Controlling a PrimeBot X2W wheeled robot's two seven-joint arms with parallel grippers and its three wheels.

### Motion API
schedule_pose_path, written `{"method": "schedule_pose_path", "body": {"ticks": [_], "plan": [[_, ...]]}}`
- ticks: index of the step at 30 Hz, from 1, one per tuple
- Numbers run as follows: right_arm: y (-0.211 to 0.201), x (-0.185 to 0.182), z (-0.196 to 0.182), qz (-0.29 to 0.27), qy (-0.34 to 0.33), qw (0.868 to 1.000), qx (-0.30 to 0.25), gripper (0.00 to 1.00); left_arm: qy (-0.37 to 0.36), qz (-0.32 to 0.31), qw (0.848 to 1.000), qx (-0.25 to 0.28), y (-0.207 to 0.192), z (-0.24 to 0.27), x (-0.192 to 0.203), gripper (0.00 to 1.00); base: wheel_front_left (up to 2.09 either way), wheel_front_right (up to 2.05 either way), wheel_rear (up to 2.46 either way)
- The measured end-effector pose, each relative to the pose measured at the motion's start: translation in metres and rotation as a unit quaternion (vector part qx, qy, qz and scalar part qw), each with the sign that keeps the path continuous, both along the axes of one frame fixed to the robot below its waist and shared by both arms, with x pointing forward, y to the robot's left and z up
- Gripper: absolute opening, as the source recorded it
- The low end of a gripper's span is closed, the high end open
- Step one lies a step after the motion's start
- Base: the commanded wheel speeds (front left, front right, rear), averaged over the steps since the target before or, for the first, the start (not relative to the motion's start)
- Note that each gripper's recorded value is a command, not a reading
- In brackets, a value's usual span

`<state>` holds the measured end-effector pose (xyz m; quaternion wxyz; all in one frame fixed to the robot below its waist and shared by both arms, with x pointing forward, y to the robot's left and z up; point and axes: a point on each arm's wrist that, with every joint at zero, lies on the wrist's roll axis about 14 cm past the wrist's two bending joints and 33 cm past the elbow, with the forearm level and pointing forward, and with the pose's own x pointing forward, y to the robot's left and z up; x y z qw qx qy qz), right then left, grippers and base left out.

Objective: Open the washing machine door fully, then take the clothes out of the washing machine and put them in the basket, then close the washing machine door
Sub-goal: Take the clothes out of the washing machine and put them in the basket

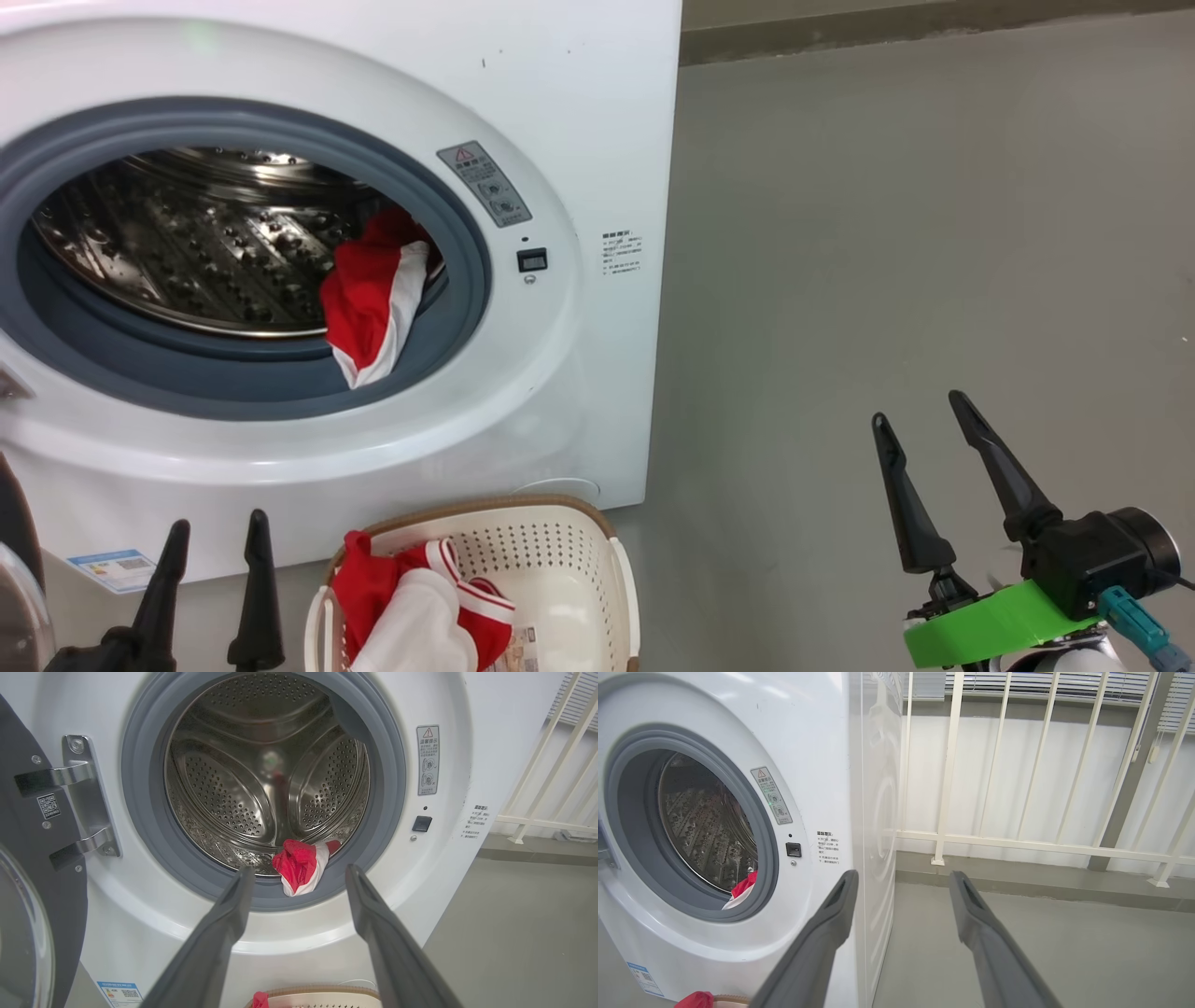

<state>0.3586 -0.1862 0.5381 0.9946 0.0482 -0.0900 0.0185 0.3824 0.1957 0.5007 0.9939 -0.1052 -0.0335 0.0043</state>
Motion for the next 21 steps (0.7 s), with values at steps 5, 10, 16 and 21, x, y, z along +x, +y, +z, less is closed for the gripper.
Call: {"method": "schedule_pose_path", "body": {"ticks": [5, 10, 16, 21], "plan": [[0.0033, -0.0019, 0.0024, 0.005, -0.004, 1.000, 0.001, 1.00, 0.000, 0.001, 1.000, -0.002, -0.0003, -0.0001, -0.0036, 1.00, 0.00, 0.00, 0.00], [0.0071, -0.0026, 0.0045, 0.010, -0.007, 1.000, 0.002, 1.00, 0.000, 0.001, 1.000, -0.003, -0.0007, 0.0000, -0.0057, 1.00, 0.00, 0.00, 0.00], [0.0076, -0.0048, 0.0060, 0.011, -0.010, 1.000, 0.002, 1.00, -0.001, -0.004, 1.000, -0.001, -0.0048, 0.0007, -0.0062, 1.00, 0.00, 0.00, 0.00], [0.0079, -0.0065, 0.0011, 0.011, -0.002, 1.000, 0.003, 1.00, 0.002, -0.006, 1.000, 0.001, -0.0062, -0.0011, -0.0060, 1.00, 0.00, 0.00, 0.00]]}}
